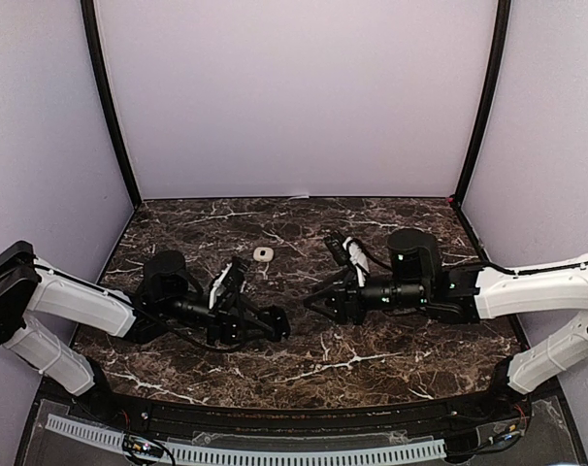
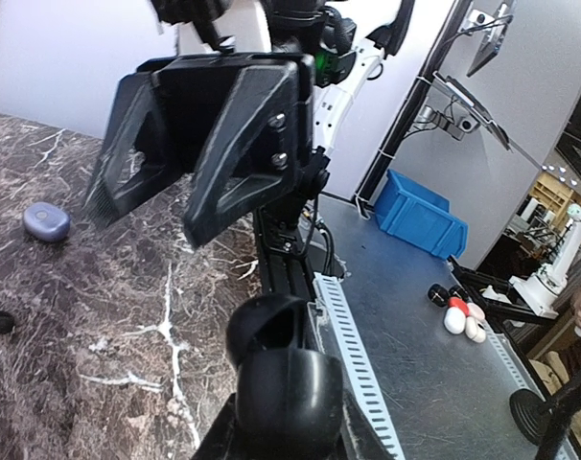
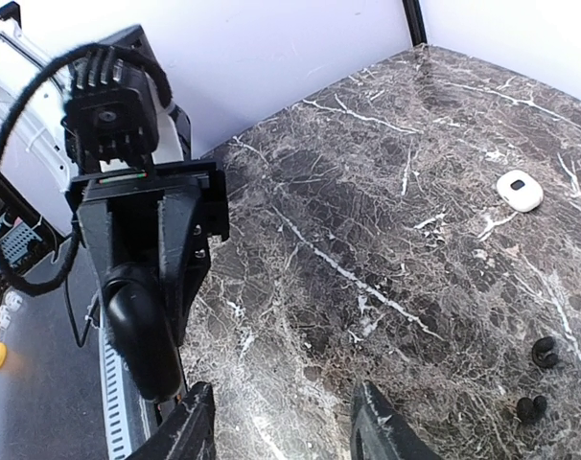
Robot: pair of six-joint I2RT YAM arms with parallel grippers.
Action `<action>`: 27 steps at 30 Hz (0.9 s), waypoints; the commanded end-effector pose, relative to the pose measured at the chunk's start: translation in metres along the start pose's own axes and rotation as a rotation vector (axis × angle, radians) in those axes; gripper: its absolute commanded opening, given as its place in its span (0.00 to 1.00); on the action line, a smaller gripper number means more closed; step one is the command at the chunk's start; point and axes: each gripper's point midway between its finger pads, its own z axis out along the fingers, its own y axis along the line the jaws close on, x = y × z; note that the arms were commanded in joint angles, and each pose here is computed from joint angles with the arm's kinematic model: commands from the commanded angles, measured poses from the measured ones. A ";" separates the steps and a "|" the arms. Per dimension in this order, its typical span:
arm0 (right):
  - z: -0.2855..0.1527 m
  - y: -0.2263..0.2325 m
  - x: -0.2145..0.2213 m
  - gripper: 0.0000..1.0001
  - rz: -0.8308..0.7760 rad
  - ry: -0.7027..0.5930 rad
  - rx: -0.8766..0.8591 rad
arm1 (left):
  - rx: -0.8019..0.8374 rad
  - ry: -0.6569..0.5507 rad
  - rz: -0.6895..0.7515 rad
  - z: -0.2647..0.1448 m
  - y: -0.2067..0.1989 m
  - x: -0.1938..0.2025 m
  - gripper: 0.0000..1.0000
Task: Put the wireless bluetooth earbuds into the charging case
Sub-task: Open the charging case, then pass from the left arm to the right
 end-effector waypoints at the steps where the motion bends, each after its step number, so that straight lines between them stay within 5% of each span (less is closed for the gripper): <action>1: -0.009 0.006 -0.020 0.51 -0.034 -0.092 -0.022 | -0.035 -0.070 0.048 -0.005 -0.002 -0.016 0.15; 10: 0.008 0.021 -0.009 0.60 -0.081 -0.027 -0.070 | -0.091 -0.172 0.090 -0.014 -0.001 -0.030 0.15; 20: 0.012 0.038 -0.006 0.60 -0.055 -0.095 -0.131 | -0.155 -0.340 0.105 -0.031 -0.003 -0.053 0.15; 27: 0.012 0.043 -0.027 0.53 -0.065 -0.171 -0.134 | -0.142 -0.350 0.101 -0.030 -0.004 -0.056 0.15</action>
